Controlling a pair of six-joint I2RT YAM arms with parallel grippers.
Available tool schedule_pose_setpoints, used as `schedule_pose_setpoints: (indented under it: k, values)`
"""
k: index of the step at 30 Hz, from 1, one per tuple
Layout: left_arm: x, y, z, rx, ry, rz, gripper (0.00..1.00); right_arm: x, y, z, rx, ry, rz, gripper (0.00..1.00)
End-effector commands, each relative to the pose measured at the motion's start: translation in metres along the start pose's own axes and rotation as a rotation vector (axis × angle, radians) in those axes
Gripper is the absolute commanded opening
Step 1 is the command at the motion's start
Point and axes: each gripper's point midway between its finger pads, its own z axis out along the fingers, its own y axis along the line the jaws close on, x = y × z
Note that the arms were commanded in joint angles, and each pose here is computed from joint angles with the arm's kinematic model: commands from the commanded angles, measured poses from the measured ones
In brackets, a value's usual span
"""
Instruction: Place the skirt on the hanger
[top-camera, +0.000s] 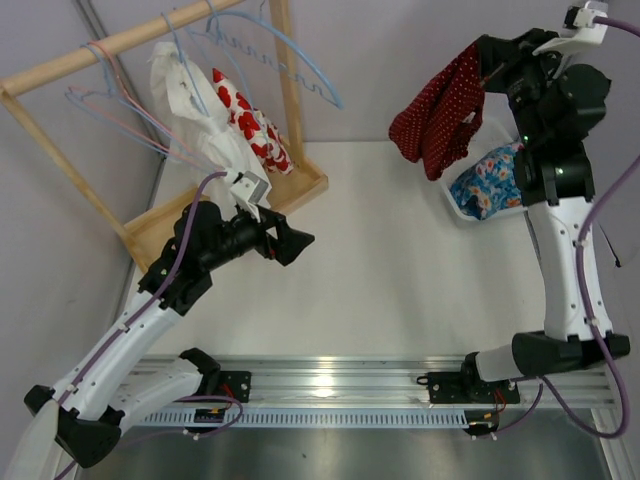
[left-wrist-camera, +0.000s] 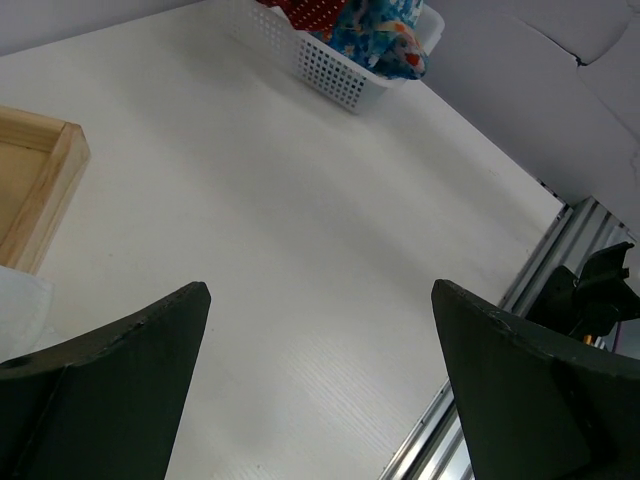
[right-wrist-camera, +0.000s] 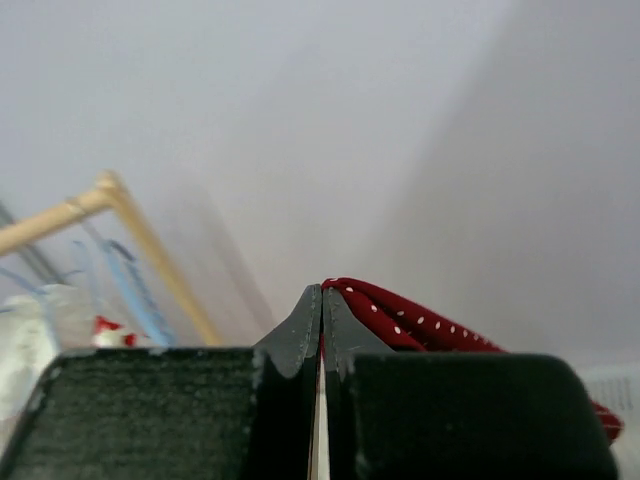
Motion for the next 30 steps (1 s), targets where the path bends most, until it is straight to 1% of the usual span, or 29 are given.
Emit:
schedule_pose_setpoints:
  k: [1,2,3,4,6,9,10,11,12,13,14,15,17,18,20,21,22,24,25,26,27,28,29,30]
  values:
    - [-0.024,-0.012,-0.01,0.047,-0.065,0.038,1.0,-0.036,0.051,-0.031,-0.165,-0.07,-0.024,0.0]
    - [-0.024,-0.012,-0.01,0.048,-0.066,0.039,0.99,-0.031,0.073,-0.039,-0.231,-0.042,-0.015,0.0]
    - [-0.024,-0.013,-0.01,0.048,-0.066,0.037,0.99,-0.039,0.086,-0.052,-0.266,-0.049,-0.02,0.0]
    - [-0.024,-0.012,-0.01,0.043,-0.067,0.037,1.0,-0.033,0.092,-0.057,-0.283,-0.024,-0.035,0.0]
    - [-0.025,-0.009,-0.01,0.027,-0.07,0.037,1.0,-0.033,0.113,-0.075,-0.328,-0.01,-0.018,0.0]
    - [-0.026,-0.006,-0.012,0.004,-0.077,0.04,1.0,-0.006,0.126,-0.09,-0.371,0.085,0.005,0.0]
    - [-0.027,-0.005,-0.012,-0.002,-0.078,0.041,1.0,-0.004,0.129,-0.101,-0.385,0.1,0.015,0.0]
    - [-0.026,-0.003,-0.012,-0.008,-0.078,0.044,0.99,0.024,0.127,-0.104,-0.385,0.163,0.022,0.0]
    - [-0.028,-0.002,-0.013,-0.016,-0.083,0.047,1.0,0.038,0.132,-0.111,-0.4,0.199,0.043,0.0]
    - [-0.027,-0.001,-0.013,-0.023,-0.082,0.049,1.0,0.043,0.131,-0.123,-0.402,0.212,0.049,0.0]
    - [-0.028,-0.001,-0.015,-0.027,-0.084,0.051,1.0,0.06,0.127,-0.128,-0.385,0.252,0.055,0.0]
    - [-0.028,0.001,-0.015,-0.035,-0.084,0.053,0.99,0.098,0.117,-0.134,-0.351,0.335,0.065,0.0]
    - [-0.028,0.001,-0.014,-0.037,-0.083,0.055,0.99,0.12,0.103,-0.15,-0.292,0.373,0.081,0.0]
    - [-0.028,0.001,-0.013,-0.033,-0.081,0.054,1.0,0.163,0.088,-0.159,-0.244,0.458,0.086,0.0]
    - [-0.025,0.0,-0.012,-0.025,-0.075,0.049,0.99,0.188,0.067,-0.176,-0.16,0.501,0.103,0.0]
    - [-0.024,0.001,-0.01,-0.025,-0.066,0.04,0.99,0.223,0.051,-0.188,-0.103,0.575,0.096,0.0]
    - [-0.024,0.0,-0.009,-0.024,-0.063,0.033,0.99,0.239,0.038,-0.198,-0.042,0.616,0.102,0.0]
    - [-0.024,-0.004,-0.005,-0.006,-0.04,0.031,1.0,0.254,0.016,-0.211,0.051,0.633,0.1,0.0]
    - [-0.014,0.001,0.001,-0.033,0.004,0.021,1.0,0.275,0.0,-0.226,0.117,0.682,0.106,0.0]
    - [-0.007,-0.006,0.006,-0.022,0.031,0.027,1.0,0.278,-0.018,-0.23,0.197,0.671,0.105,0.0]
    - [-0.004,-0.008,0.009,-0.031,0.047,0.037,0.99,0.273,-0.026,-0.237,0.223,0.648,0.12,0.0]
    - [0.007,-0.011,0.016,-0.044,0.088,0.042,0.99,0.274,-0.034,-0.242,0.252,0.644,0.13,0.0]
    - [0.014,-0.019,0.02,-0.075,0.102,0.061,1.0,0.282,-0.042,-0.25,0.277,0.651,0.148,0.0]
    - [0.017,-0.025,0.024,-0.086,0.112,0.048,0.99,0.274,-0.05,-0.254,0.291,0.616,0.169,0.0]
